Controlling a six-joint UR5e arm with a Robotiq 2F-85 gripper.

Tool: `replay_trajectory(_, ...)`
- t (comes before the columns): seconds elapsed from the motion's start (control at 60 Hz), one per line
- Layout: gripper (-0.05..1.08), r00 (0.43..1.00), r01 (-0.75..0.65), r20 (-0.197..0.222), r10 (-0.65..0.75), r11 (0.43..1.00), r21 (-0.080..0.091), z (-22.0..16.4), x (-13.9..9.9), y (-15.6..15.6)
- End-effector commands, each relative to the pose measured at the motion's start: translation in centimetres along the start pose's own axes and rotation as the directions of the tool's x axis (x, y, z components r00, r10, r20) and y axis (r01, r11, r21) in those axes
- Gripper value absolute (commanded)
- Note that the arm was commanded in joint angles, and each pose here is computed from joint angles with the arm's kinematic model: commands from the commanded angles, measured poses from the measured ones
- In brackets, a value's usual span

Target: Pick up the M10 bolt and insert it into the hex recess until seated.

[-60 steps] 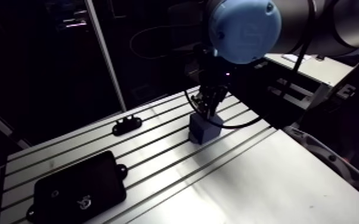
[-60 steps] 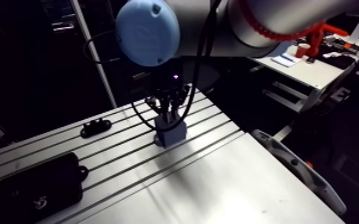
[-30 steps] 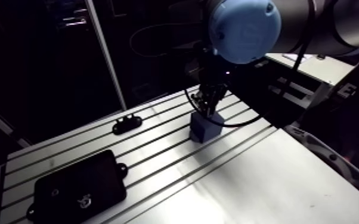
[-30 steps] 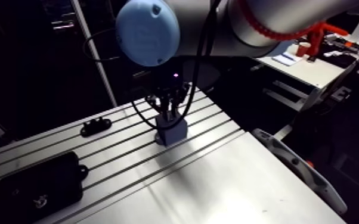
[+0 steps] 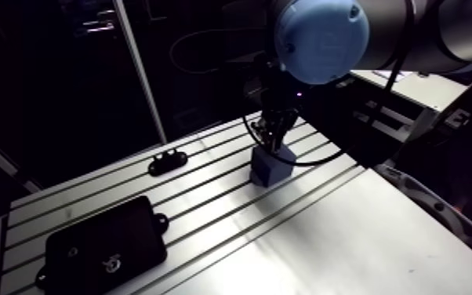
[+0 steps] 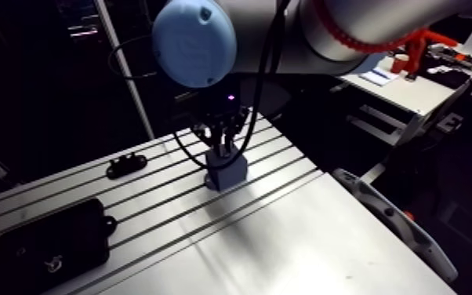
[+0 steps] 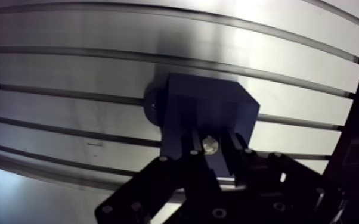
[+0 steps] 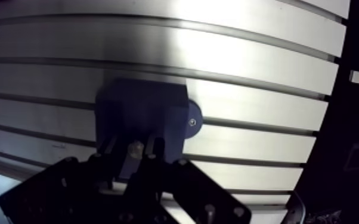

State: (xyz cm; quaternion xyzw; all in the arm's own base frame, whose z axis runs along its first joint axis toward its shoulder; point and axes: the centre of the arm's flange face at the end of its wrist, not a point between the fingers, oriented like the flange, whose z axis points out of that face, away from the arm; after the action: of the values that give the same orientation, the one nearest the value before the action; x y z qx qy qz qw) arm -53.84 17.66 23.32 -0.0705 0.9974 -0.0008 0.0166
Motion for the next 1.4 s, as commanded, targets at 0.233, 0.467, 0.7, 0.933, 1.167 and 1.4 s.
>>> replay_trajectory(0.233, 0.67, 1.0, 0.005, 0.0, -0.005, 1.0, -0.005, -0.28, -0.15, 0.03)
replay_trajectory(0.467, 0.67, 1.0, 0.006, 0.002, -0.006, 1.0, -0.004, -0.28, -0.21, -0.02)
replay_trajectory(0.7, 0.67, 1.0, 0.008, 0.002, -0.008, 1.0, -0.002, -0.26, -0.18, -0.11)
replay_trajectory(0.933, 0.67, 1.0, 0.007, 0.007, -0.007, 1.0, -0.001, -0.05, -0.24, -0.04)
replay_trajectory(1.167, 0.67, 1.0, 0.008, 0.009, -0.008, 1.0, 0.0, 0.05, -0.23, -0.04)
replay_trajectory(1.4, 0.67, 1.0, 0.007, 0.01, -0.007, 1.0, -0.001, 0.05, -0.25, -0.02)
